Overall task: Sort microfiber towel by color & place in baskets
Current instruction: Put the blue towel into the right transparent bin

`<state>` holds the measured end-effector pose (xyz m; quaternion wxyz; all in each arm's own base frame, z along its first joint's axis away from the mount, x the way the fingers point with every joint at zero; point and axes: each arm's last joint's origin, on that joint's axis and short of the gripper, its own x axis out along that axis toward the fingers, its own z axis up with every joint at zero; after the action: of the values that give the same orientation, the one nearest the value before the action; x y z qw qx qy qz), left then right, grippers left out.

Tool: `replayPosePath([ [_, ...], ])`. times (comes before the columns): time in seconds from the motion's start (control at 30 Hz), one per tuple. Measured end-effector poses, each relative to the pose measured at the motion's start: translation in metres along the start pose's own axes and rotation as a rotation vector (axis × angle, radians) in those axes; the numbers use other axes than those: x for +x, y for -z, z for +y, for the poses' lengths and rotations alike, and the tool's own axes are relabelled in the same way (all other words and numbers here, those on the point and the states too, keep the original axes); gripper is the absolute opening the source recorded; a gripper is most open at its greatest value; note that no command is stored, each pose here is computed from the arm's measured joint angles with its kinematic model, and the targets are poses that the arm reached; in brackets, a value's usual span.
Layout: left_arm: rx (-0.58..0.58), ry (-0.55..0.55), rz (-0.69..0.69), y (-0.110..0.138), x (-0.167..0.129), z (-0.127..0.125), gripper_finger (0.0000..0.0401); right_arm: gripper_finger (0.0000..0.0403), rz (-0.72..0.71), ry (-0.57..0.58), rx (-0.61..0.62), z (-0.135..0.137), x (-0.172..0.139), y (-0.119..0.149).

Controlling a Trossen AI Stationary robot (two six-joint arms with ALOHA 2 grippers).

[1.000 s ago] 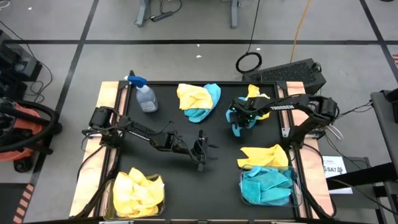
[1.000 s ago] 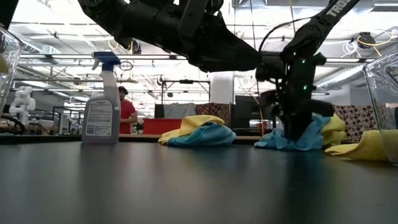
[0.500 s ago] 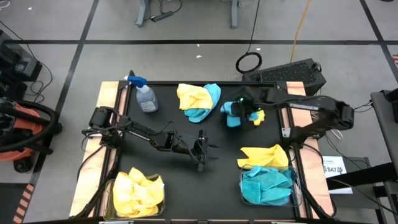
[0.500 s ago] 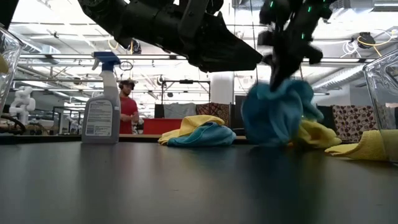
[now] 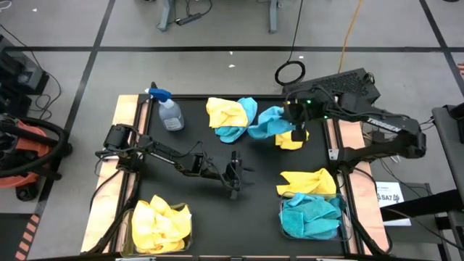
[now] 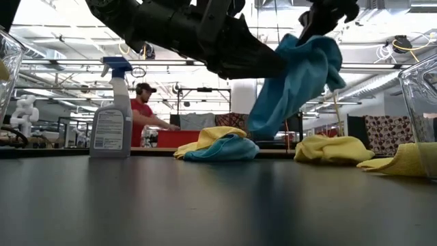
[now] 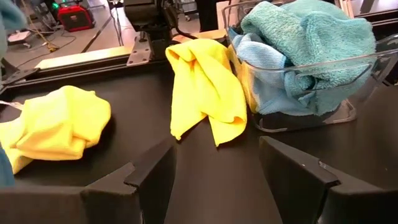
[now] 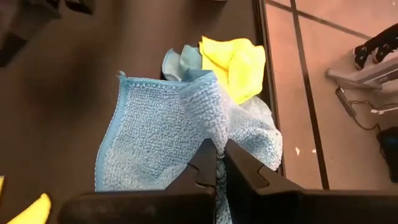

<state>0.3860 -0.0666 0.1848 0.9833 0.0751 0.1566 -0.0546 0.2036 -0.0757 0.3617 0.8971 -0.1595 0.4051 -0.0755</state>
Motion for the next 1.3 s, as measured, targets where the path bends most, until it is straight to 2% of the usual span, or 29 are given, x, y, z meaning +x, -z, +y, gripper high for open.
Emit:
replayPosePath([
  [0.3,0.000,-0.011,0.001,0.000,0.000,0.000,0.0235,0.0004,-0.093,-0.167,0.030,0.010,-0.027,0.008],
  [0.6,0.000,-0.037,0.005,0.000,0.000,0.001,0.0235,0.0004,-0.241,-0.486,0.034,0.029,-0.066,0.024],
  [0.73,0.000,-0.038,0.005,0.000,0.000,0.001,0.0235,0.0004,-0.288,-0.582,0.034,0.037,-0.085,0.034],
  [1.13,-0.038,-0.092,0.009,0.001,0.000,0.005,0.0235,0.0004,-0.392,-0.696,0.004,0.058,-0.131,0.063],
  [1.3,-0.092,-0.116,0.009,0.001,0.000,0.012,0.0235,0.0004,-0.395,-0.728,0.003,0.067,-0.136,0.079],
])
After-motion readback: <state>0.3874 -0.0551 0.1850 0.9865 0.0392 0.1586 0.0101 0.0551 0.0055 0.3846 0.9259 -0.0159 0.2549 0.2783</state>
